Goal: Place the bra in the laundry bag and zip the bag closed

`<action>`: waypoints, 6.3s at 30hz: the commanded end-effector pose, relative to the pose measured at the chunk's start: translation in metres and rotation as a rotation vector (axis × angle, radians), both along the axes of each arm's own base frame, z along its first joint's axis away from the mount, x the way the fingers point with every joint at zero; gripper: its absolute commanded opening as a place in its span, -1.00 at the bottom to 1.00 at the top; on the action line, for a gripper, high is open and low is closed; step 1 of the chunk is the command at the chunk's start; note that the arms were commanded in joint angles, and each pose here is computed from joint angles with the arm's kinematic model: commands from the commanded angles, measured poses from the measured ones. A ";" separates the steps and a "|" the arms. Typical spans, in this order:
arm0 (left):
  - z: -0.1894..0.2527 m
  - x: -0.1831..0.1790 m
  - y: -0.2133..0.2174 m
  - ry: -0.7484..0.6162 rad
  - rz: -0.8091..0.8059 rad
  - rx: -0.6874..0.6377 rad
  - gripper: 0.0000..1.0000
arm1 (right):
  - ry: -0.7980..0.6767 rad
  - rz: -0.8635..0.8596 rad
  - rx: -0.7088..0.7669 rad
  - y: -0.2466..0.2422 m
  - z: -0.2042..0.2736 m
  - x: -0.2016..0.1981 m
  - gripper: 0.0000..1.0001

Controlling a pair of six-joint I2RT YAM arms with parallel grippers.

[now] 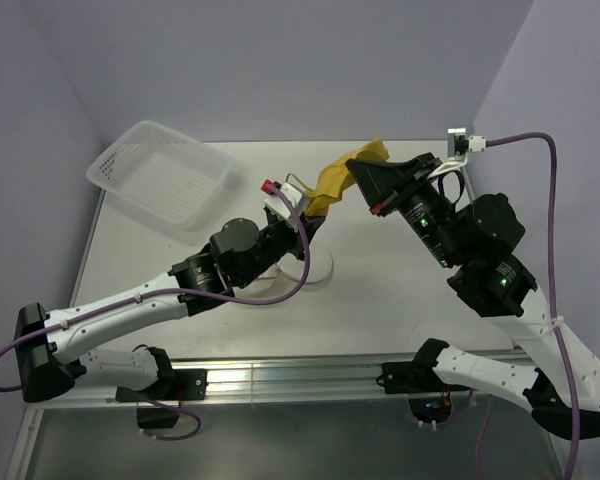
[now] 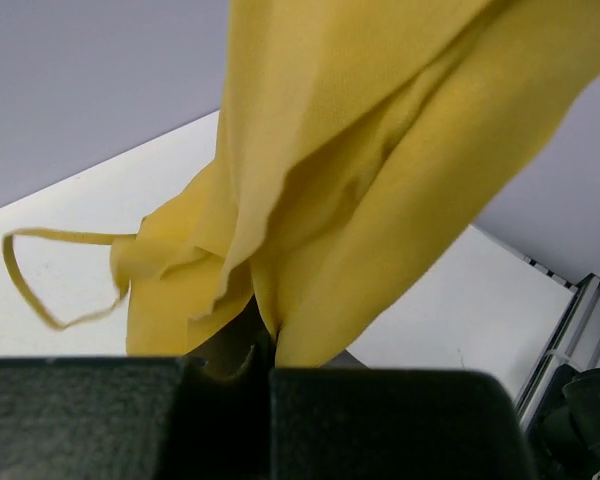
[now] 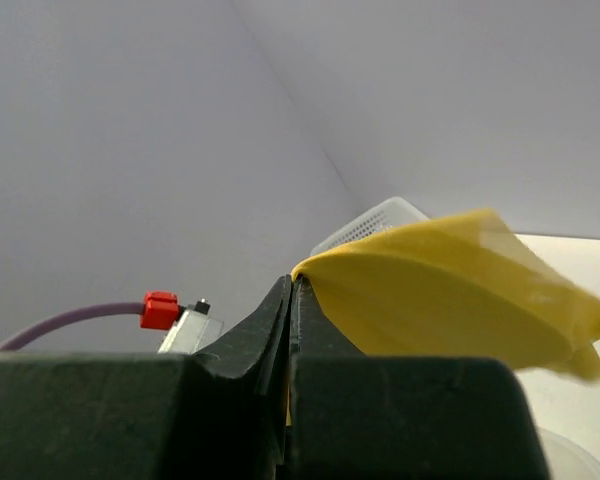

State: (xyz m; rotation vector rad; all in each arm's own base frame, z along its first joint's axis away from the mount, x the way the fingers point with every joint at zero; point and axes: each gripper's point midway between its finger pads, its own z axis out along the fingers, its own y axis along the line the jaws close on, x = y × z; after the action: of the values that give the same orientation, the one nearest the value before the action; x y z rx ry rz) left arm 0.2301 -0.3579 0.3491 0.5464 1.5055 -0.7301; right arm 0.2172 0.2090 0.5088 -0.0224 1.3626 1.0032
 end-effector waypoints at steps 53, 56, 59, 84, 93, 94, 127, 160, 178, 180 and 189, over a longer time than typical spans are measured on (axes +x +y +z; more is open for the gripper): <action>0.001 -0.128 0.063 0.161 -0.678 0.064 -0.99 | -0.380 1.010 -0.595 0.083 -0.163 -0.125 0.99; -0.001 -0.125 0.061 0.172 -0.674 0.076 -1.00 | -0.401 1.016 -0.562 0.080 -0.161 -0.132 0.99; 0.001 -0.127 0.059 0.172 -0.692 0.069 -1.00 | -0.406 1.064 -0.534 0.081 -0.162 -0.140 0.99; 0.007 -0.106 0.072 0.217 -0.511 0.056 0.53 | -0.151 0.797 -0.477 0.085 -0.209 -0.063 -0.75; 0.023 -0.011 0.132 0.293 0.199 -0.065 0.98 | 0.060 0.582 -0.453 0.067 -0.245 0.005 -0.81; 0.024 -0.006 0.138 0.304 0.250 -0.081 0.98 | 0.070 0.577 -0.451 0.067 -0.245 0.009 -0.83; -0.193 0.039 0.233 0.690 0.724 -0.174 -0.71 | 0.049 0.854 -0.222 0.209 -0.273 0.058 -1.00; -0.161 0.032 0.219 0.583 0.573 -0.294 -1.00 | 0.427 0.714 -0.488 0.207 -0.392 0.080 -1.00; -0.102 0.063 0.196 0.449 0.491 -0.378 -1.00 | 0.361 0.762 -0.788 0.185 -0.405 0.009 -1.00; -0.100 0.064 0.189 0.451 0.457 -0.382 -1.00 | 0.381 0.769 -0.840 0.183 -0.411 0.008 -1.00; -0.158 0.031 0.167 0.621 0.305 -0.370 -1.00 | 0.529 0.523 -0.811 0.191 -0.391 0.051 -1.00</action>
State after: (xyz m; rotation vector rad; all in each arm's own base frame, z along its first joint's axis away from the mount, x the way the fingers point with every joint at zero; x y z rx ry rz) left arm 0.2714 -0.1819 0.1872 -0.2325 1.9272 -0.8481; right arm 0.2463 0.3954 0.0968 -0.9631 2.2454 0.9059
